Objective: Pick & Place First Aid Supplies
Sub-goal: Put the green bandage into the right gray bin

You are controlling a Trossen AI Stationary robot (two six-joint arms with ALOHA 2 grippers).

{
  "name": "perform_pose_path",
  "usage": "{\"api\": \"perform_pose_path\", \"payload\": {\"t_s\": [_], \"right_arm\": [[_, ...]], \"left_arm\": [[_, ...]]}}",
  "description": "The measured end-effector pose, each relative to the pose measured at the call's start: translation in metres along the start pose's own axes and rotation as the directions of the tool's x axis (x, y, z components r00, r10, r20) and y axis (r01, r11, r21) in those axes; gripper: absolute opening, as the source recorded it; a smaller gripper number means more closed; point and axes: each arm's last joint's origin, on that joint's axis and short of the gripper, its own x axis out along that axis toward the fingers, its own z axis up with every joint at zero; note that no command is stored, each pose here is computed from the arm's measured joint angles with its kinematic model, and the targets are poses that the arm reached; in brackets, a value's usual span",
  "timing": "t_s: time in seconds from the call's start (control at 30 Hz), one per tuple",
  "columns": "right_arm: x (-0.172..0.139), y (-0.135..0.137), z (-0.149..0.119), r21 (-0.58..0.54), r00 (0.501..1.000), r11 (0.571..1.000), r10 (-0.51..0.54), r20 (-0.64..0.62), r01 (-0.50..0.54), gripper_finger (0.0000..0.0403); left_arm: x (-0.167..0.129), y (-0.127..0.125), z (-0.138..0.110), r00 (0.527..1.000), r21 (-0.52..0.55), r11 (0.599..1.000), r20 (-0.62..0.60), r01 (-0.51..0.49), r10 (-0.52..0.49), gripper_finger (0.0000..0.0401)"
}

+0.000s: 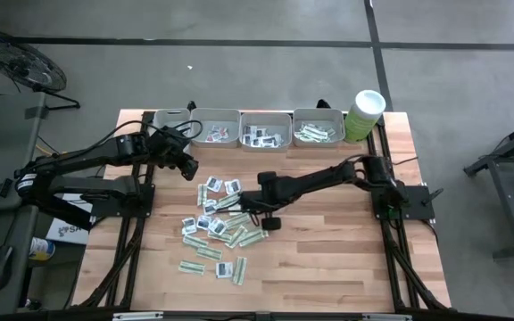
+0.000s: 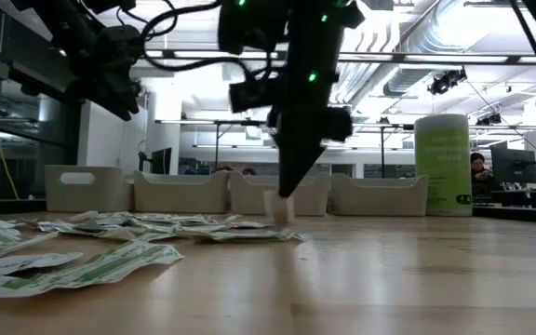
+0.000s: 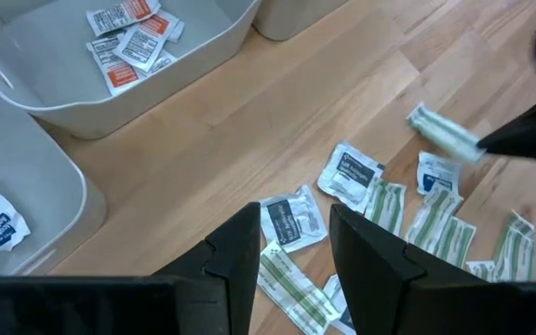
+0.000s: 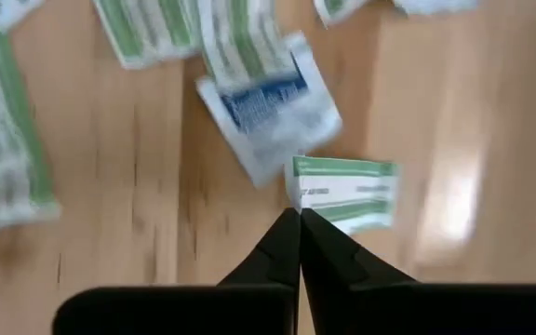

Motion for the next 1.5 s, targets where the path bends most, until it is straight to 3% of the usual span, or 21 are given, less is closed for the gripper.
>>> {"api": "perform_pose_path", "payload": {"t_s": [0.33,0.7,1.03,1.27,1.5], "right_arm": [[-0.047,-0.017,-0.014,0.019,0.999,0.999,-0.049,-0.016,0.050,0.0000],[-0.097,-0.078,-0.044,0.270,0.994,0.957,-0.103,-0.040,0.110,0.0000],[-0.124,-0.149,-0.076,0.549,0.987,0.823,-0.155,-0.032,0.147,0.0000],[-0.121,-0.195,-0.100,0.739,0.977,0.644,-0.190,-0.096,0.197,0.0000],[-0.114,-0.231,-0.122,0.802,0.965,0.544,-0.207,-0.159,0.248,0.0000]], "left_arm": [[0.000,0.000,0.000,1.000,-0.001,1.000,0.000,-0.001,0.001,0.0131],[0.000,0.000,0.001,1.000,-0.006,1.000,0.008,0.004,-0.004,0.0131],[0.000,-0.001,0.002,1.000,-0.013,1.000,0.024,0.009,-0.009,0.0131],[0.000,-0.001,0.002,1.000,-0.028,1.000,0.024,0.010,-0.009,0.0131],[0.000,-0.001,0.002,1.000,-0.058,0.998,0.027,-0.003,0.005,0.0131]]}}
